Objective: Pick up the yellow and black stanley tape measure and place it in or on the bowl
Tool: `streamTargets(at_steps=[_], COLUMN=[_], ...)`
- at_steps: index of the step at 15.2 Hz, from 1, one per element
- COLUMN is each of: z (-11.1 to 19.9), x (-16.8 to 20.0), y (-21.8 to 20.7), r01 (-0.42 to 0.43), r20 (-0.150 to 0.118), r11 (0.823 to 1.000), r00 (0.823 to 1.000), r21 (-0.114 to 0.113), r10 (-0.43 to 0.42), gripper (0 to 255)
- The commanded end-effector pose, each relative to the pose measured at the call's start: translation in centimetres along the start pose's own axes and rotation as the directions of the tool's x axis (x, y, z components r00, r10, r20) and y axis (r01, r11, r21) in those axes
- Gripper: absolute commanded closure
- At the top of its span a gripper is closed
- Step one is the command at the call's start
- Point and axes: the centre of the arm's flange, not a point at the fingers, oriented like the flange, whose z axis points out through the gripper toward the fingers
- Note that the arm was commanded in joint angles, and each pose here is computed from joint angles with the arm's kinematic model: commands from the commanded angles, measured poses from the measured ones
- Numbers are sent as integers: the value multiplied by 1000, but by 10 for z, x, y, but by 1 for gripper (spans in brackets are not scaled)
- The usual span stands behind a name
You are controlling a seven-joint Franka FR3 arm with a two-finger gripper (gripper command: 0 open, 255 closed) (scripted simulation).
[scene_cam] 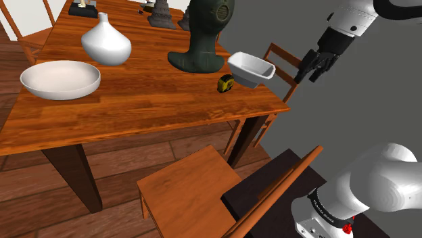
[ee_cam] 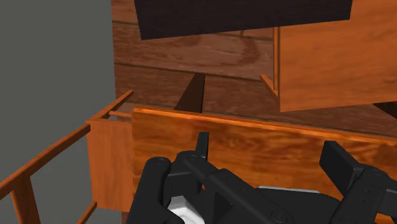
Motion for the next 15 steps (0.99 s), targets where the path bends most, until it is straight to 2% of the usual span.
streamTargets(at_steps=[1, 4, 8, 11, 15], z=[0, 14, 34, 49, 69], x=[0, 31, 76, 110, 158], y=[0, -21, -45, -60, -75], r01=[0, -80, -187, -265, -366], r20=[0, 6, 14, 20, 27], r11=[1000, 997, 982, 964, 930], r00=[1000, 997, 982, 964, 930], r21=[0, -3, -7, -10, -16], r10=[0, 80, 187, 265, 367], gripper=[0, 0, 0, 0, 0])
